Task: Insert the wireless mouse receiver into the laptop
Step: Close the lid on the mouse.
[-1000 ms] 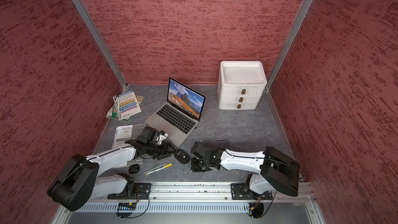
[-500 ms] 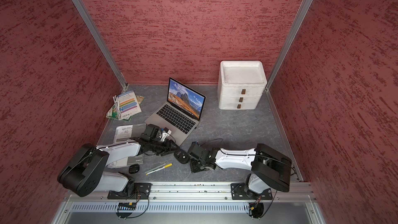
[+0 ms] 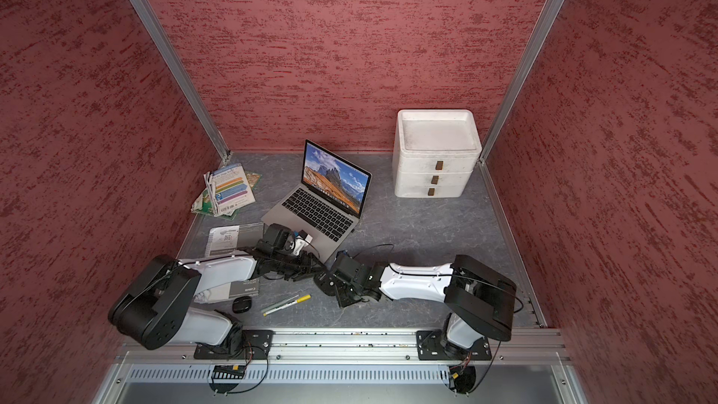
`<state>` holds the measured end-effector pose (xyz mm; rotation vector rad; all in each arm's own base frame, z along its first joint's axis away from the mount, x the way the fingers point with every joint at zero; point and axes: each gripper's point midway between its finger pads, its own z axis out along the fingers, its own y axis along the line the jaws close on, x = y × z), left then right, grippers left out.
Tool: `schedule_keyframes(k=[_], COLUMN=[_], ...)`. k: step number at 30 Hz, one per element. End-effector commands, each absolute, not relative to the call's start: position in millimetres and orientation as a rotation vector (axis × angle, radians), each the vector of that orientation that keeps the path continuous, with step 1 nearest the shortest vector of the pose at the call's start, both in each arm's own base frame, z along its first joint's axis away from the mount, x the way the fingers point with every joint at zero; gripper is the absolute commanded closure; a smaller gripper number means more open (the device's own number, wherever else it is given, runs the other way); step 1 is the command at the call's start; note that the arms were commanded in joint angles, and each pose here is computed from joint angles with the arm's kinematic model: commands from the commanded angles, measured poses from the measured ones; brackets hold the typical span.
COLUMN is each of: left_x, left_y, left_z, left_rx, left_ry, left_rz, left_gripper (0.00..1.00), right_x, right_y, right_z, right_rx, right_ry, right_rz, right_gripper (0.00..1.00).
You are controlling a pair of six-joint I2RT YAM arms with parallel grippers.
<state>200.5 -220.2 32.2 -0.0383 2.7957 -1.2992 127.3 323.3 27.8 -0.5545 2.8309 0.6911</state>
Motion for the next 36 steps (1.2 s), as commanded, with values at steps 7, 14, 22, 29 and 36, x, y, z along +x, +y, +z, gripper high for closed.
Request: schedule_keyframes(k=[7, 14, 22, 29, 36], left_x=[190.1, 185.4, 181.9, 181.4, 182.6], left_y=[-220.7, -220.8, -222.7, -215.3, -213.8], left_z=[22.0, 19.4, 17.3, 13.2, 12.1], left_rx=[-0.026, -0.021, -0.012, -0.057, -0.076], left_ry=[2.854, 2.873, 2.889, 2.900, 2.899], left_rz=[-1.276, -1.272, -1.275, -1.240, -1.244], left_gripper=[0.47, 0.48, 0.50, 0.50, 0.50], right_x=[133.7, 136.4, 138.5, 117.5, 114.9], right_y=[329.6, 331.0, 330.0, 304.9, 285.3], right_z=[31.2, 31.5, 28.1, 16.4, 44.8], right_rx=[-0.594, -0.598, -0.596, -0.519, -0.476], right_ry=[2.801, 2.796, 2.806, 2.888, 2.825], right_rz=[0.648, 0.643, 0.634, 0.663, 0.694], right_gripper=[0.93, 0.93, 0.92, 0.78, 0.68])
